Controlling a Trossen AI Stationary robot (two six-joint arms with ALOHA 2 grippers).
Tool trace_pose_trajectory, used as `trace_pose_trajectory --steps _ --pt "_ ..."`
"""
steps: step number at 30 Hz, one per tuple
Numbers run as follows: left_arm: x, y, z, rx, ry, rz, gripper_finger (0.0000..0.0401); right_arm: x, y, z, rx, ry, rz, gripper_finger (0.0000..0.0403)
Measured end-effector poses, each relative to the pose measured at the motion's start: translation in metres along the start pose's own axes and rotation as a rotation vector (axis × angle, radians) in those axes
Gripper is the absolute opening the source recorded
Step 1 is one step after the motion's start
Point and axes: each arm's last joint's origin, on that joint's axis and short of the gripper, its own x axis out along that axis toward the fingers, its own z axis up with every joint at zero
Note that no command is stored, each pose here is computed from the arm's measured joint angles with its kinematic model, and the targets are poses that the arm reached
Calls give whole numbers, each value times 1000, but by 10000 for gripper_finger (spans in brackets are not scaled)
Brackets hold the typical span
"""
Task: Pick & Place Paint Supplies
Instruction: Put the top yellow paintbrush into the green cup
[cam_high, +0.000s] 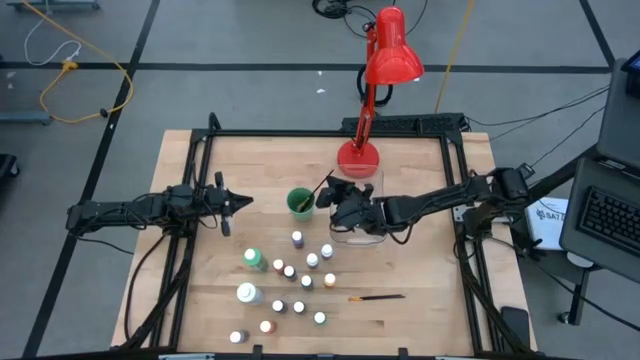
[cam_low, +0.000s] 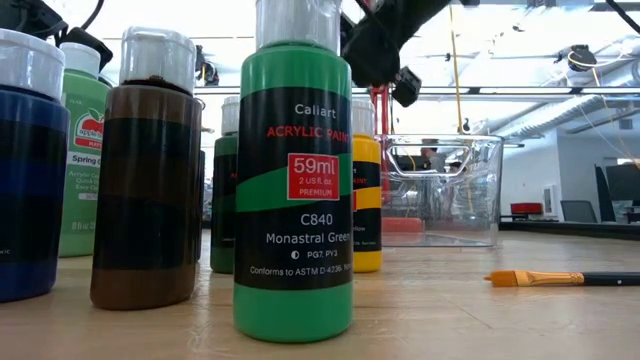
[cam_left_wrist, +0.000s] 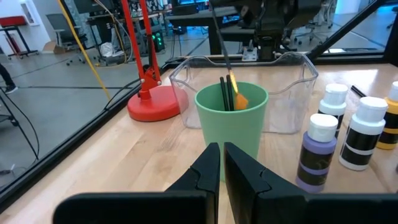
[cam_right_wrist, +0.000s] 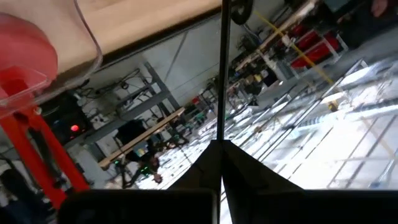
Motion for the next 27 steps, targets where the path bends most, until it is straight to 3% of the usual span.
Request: trace_pose_trajectory --steps 8,19,27 --pt "0 0 0 21 -3 2 26 13 17 5 -33 -119 -22 0" --pt "0 0 1 30 -11 3 26 20 25 5 -32 -133 -72 2" --pt "0 0 1 30 -11 3 26 16 23 8 4 -141 -79 50"
